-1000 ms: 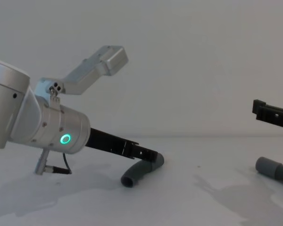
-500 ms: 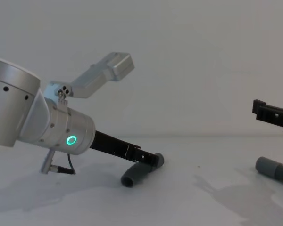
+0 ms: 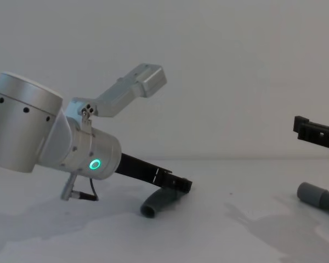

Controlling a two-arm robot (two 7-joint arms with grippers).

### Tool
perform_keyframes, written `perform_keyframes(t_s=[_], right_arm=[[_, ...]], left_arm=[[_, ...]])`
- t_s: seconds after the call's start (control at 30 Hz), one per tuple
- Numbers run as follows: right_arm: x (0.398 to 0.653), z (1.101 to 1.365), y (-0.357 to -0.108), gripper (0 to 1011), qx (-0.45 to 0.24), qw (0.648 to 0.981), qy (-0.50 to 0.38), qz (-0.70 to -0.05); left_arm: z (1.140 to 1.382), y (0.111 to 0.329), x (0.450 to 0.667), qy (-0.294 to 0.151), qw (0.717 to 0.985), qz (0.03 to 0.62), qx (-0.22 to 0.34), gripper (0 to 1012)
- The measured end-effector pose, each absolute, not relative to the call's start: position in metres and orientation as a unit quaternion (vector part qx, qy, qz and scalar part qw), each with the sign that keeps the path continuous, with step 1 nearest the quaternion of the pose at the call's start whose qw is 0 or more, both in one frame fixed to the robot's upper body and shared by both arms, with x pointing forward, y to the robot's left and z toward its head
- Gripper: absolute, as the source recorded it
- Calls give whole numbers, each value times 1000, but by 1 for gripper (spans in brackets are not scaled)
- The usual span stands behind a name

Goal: Use both hands to pick up one end of the pipe from the table, align the ends, and insert them.

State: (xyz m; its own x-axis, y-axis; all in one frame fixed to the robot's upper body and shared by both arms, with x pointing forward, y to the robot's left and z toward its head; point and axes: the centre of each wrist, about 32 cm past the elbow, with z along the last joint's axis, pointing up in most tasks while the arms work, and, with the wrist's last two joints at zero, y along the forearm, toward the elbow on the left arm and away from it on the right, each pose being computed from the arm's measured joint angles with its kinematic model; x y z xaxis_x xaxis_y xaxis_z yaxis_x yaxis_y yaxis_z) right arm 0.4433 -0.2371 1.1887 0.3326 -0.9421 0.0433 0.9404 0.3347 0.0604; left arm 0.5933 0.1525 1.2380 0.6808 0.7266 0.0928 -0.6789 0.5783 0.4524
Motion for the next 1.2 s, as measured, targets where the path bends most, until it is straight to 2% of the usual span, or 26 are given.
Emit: perform_keyframes(t_s=[1.2], right_arm=[[443, 1189, -237, 1003, 12, 816, -35, -577]], left_arm=[[1237, 142, 604, 63, 882, 391, 255, 1001]])
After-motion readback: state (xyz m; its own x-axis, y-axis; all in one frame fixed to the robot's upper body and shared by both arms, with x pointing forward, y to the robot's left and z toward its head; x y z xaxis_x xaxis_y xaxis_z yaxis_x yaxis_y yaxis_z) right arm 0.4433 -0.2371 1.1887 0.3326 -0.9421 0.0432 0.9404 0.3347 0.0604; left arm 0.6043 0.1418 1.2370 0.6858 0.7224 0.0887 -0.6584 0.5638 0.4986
